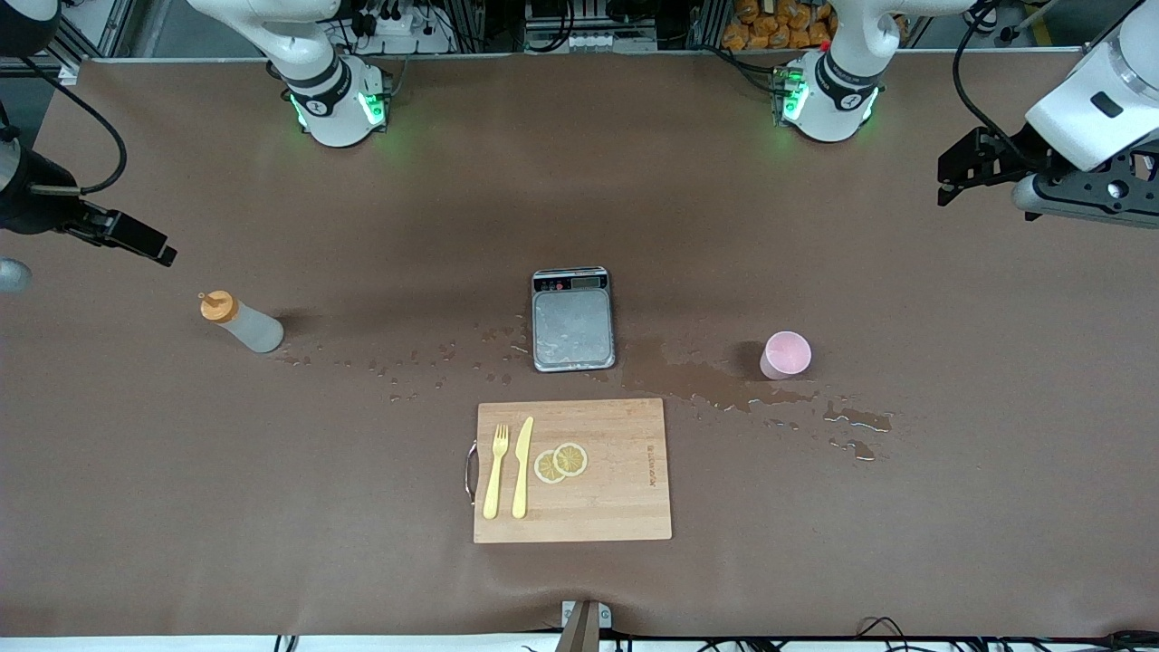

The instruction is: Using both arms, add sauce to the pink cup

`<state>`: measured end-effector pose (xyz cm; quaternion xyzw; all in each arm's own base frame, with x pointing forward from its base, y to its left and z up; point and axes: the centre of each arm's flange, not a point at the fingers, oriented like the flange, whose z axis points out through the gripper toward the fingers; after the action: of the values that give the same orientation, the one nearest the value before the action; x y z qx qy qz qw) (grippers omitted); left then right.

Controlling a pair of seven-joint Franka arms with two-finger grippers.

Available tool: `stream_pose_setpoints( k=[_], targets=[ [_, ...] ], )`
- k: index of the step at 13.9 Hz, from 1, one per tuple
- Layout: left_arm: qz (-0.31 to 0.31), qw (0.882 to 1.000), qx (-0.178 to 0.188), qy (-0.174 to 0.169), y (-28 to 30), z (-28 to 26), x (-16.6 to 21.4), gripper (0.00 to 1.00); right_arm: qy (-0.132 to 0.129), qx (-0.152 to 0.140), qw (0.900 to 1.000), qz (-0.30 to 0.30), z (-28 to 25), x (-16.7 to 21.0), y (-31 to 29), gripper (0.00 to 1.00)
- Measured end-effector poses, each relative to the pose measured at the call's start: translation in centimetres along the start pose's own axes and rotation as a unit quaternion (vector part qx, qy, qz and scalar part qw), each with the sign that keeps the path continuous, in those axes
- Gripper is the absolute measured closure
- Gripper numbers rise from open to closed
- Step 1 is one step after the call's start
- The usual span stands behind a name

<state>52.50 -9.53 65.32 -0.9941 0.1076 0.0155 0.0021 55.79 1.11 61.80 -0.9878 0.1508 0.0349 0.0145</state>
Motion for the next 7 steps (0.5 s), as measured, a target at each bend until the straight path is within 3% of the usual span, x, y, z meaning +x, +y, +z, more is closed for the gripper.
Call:
stream_pose_setpoints(
  k=[7],
  targets=[
    [0.000,1.000,0.000,0.000,-0.02,-0.70,-0.23,0.00,0.000,0.000,1.000,-0.003,0.00,0.01,0.01,0.00]
  ],
)
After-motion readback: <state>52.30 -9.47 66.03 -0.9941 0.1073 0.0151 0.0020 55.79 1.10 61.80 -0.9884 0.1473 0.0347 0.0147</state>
